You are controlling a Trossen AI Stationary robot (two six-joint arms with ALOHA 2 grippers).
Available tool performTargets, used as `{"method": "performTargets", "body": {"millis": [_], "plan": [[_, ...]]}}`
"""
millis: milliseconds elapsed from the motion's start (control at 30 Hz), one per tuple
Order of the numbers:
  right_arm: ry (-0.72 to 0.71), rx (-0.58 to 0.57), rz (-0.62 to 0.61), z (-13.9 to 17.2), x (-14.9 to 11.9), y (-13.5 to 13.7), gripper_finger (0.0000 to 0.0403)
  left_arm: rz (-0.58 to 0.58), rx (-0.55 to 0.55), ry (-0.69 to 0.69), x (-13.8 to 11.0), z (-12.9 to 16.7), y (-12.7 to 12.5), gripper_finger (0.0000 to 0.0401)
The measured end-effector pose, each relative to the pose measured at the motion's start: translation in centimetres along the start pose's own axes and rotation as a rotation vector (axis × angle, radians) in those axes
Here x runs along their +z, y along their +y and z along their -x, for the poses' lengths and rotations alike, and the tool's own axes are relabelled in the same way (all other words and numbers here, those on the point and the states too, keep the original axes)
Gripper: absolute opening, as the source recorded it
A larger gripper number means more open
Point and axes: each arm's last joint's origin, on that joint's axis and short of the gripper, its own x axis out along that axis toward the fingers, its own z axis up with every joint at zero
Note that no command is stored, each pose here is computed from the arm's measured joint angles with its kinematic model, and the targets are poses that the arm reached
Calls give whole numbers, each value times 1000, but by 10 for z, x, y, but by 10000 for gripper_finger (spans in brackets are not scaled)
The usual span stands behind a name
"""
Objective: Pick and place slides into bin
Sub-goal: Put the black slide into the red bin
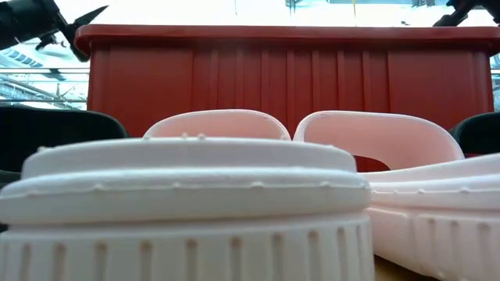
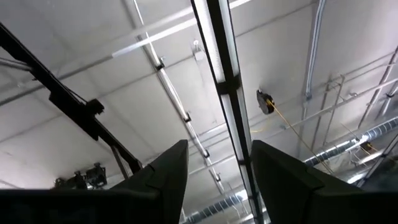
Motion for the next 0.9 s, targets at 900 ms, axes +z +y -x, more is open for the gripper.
{"method": "performTargets", "body": {"millis": [900], "plan": [[-15,290,372,-199,49,67,167,-564,-333,67,41,-186,-178,202]]}}
